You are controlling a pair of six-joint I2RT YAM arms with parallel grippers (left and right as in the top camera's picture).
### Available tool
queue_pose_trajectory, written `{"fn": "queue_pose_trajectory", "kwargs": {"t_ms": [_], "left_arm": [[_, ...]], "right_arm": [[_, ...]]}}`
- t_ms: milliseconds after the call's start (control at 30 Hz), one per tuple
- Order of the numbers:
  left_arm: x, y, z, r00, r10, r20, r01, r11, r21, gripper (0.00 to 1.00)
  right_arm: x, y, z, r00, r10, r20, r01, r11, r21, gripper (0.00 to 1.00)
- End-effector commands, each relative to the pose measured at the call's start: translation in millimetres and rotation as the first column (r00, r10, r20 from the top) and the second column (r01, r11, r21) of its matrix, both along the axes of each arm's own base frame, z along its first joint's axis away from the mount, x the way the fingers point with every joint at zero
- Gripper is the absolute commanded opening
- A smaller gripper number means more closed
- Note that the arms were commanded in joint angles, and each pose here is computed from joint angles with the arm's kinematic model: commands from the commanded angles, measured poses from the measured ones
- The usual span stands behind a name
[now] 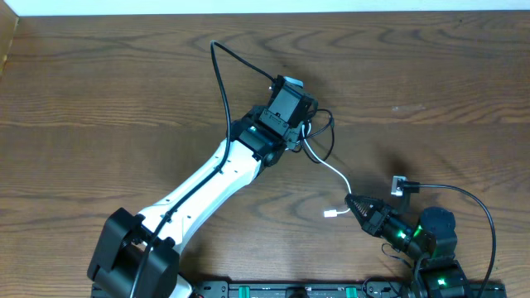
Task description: Untangle cables
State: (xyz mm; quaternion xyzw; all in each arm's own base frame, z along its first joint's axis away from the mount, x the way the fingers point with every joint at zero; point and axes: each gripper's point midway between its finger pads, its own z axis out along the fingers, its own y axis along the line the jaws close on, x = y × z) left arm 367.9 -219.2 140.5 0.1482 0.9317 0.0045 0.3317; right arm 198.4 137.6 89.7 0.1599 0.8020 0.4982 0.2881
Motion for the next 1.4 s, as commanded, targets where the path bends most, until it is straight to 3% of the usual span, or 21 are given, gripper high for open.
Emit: {"fn": "queue_pose_trajectory", "kwargs": {"t_ms": [0,167,333,433,533,600,733,867,933,1133,1367], "left_arm": [[-1,-8,25,1.000,-0.008,0.024,0.010,0.996,-0.093,0.08],[-10,-22,30,0.998,-0.068,-0.003,0.067,0.984,-0.162,0.07],[-13,-23,28,0.995,-0.095,-0.014,0.092,0.984,-0.155,0.07],[-27,-34,23,0.967,-0.251,-0.049,0.242,0.960,-0.141,0.08],[-51,-48,16,0.890,-0.445,-0.104,0.427,0.890,-0.159,0.08],[-64,-50,12,0.839,-0.527,-0.134,0.507,0.848,-0.158,0.08],[-79,-42,2,0.776,-0.601,-0.191,0.592,0.799,-0.109,0.07],[-86,-38,-2,0.749,-0.626,-0.218,0.622,0.777,-0.093,0.08],[-90,-44,0,0.731,-0.648,-0.213,0.636,0.761,-0.131,0.07],[-110,-71,12,0.608,-0.781,-0.141,0.740,0.622,-0.257,0.07],[-117,-79,13,0.587,-0.799,-0.131,0.760,0.599,-0.252,0.08]], "right_arm": [[8,-9,-5,0.998,-0.055,0.025,0.056,0.997,-0.056,0.04],[10,-12,-9,0.997,-0.071,0.020,0.072,0.995,-0.071,0.27],[9,-12,-14,0.998,-0.065,0.003,0.066,0.994,-0.084,0.49],[8,-12,-17,0.998,-0.064,-0.010,0.063,0.994,-0.087,0.57],[6,-10,-16,0.999,-0.051,-0.014,0.049,0.996,-0.080,0.64],[4,-5,-12,1.000,-0.025,-0.014,0.024,0.998,-0.049,0.65],[3,6,9,0.999,0.028,0.032,-0.029,0.999,0.033,0.52],[8,9,29,1.000,-0.013,-0.021,0.017,0.984,0.180,0.45],[13,5,32,0.990,-0.071,-0.126,0.103,0.958,0.269,0.47],[18,1,32,0.928,-0.121,-0.353,0.270,0.871,0.411,0.50],[29,-7,44,0.925,-0.180,-0.336,0.326,0.830,0.453,0.50]]}}
